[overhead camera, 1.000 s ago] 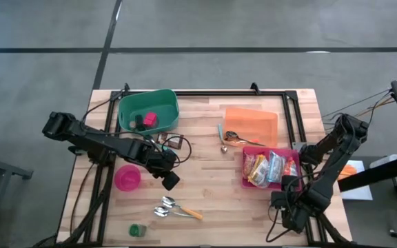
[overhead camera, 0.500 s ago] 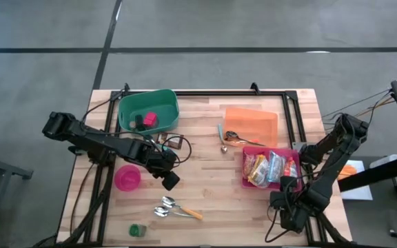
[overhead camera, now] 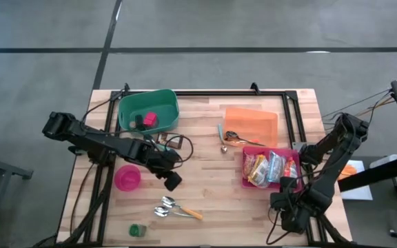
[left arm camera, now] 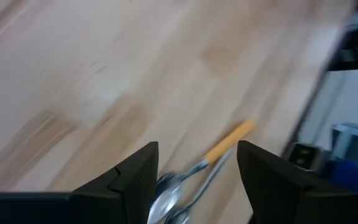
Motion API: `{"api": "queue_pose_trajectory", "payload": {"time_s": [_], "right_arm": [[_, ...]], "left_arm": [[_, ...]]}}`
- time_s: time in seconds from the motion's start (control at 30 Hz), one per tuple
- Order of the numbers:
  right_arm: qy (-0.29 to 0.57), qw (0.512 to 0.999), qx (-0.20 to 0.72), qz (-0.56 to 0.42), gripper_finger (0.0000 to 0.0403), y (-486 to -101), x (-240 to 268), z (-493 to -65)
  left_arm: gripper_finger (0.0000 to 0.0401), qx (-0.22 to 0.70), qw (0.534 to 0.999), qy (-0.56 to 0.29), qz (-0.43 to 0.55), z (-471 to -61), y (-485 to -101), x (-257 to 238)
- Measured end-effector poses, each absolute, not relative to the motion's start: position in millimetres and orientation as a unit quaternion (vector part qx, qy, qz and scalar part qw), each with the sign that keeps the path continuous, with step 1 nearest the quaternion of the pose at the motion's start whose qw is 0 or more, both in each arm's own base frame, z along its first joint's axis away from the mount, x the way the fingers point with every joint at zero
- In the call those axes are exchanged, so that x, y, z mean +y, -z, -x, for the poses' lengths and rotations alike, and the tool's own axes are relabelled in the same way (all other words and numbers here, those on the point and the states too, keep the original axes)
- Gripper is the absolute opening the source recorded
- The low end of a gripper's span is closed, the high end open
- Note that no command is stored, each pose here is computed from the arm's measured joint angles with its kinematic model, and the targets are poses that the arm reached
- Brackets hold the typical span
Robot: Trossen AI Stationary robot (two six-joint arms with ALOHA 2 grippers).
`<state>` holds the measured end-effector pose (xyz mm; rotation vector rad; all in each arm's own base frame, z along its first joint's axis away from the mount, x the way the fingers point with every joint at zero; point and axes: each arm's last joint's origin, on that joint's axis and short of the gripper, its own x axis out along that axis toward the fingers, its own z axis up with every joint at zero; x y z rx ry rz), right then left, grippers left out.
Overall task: Pick & Place Food Item
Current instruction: Put the white seasoning bottle into the green bin
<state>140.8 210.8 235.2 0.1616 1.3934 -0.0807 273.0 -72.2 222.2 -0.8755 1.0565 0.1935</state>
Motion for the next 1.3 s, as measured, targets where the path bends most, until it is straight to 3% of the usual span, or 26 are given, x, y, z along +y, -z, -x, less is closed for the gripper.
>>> {"api": "queue_pose_trajectory", "payload": {"time_s": [0.37,0.83,1.17,1.3], "right_arm": [[0.017,0.825,0.552,-0.121,0.0198,-282.8,192.4,-141.5],[-0.078,0.903,0.393,-0.153,0.0198,-334.5,142.3,-184.9],[-0.149,0.921,0.328,-0.15,0.0198,-342.4,113.0,-229.8],[-0.167,0.923,0.311,-0.152,0.0198,-341.8,103.2,-244.5]], "left_arm": [[0.0219,0.357,0.865,0.037,0.35,-295.7,-244.6,-77.9],[0.0219,0.264,0.909,0.095,0.309,-305.4,-261.1,-79.8],[0.0227,0.226,0.91,0.159,0.31,-308.3,-271.4,-83.2],[0.0247,0.21,0.91,0.177,0.312,-309.2,-275.3,-84.1]]}}
